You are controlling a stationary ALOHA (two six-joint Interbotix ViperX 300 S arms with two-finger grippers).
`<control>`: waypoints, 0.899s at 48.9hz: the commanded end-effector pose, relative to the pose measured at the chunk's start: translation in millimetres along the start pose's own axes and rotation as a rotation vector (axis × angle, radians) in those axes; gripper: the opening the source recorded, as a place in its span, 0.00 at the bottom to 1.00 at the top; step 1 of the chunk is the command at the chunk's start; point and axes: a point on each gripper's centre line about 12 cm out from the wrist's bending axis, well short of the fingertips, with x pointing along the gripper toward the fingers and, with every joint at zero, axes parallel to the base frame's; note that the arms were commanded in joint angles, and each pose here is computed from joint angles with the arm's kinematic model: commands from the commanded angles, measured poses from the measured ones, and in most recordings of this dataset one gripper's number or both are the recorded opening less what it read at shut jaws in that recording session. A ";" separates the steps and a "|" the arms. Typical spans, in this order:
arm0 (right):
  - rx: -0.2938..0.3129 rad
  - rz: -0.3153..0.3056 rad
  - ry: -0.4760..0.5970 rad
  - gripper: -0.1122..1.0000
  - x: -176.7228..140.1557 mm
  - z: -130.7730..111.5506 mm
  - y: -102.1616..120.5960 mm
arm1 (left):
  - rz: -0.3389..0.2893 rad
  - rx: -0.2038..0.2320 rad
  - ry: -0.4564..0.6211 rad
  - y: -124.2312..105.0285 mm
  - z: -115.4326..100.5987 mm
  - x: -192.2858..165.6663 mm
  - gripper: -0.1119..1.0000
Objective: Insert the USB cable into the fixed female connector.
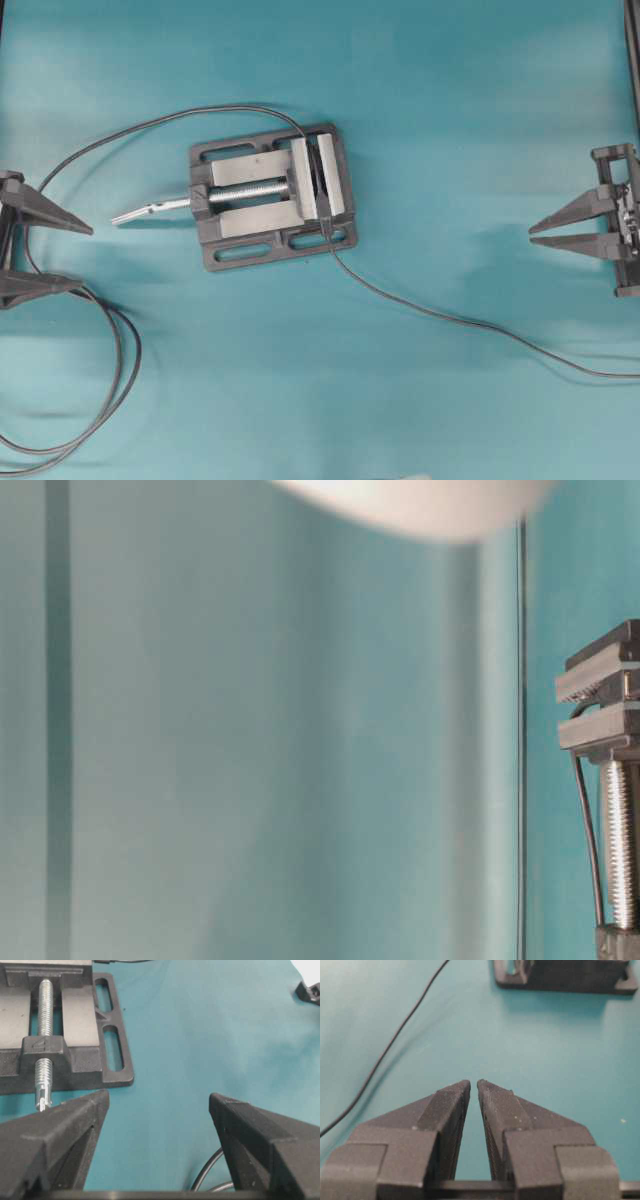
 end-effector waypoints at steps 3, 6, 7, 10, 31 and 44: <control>-0.011 0.018 -0.001 0.34 0.9 5.9 1.8 | -0.002 -0.009 -0.014 -0.8 5.2 0.9 0.96; -0.014 0.020 0.003 0.34 1.0 5.0 2.0 | -0.002 -0.009 -0.014 -0.8 5.2 0.9 0.95; -0.014 0.020 0.002 0.34 0.9 5.2 2.0 | -0.002 -0.008 -0.014 -0.8 5.2 0.9 0.95; -0.014 0.021 0.004 0.34 1.0 4.9 2.2 | -0.002 -0.008 -0.014 -0.8 5.2 0.9 0.95; -0.011 0.025 0.006 0.34 1.0 5.2 2.5 | -0.002 -0.009 -0.012 -0.8 5.0 0.9 0.95; -0.013 0.026 0.004 0.34 0.9 5.4 2.7 | -0.002 -0.008 -0.014 -0.8 5.2 0.9 0.95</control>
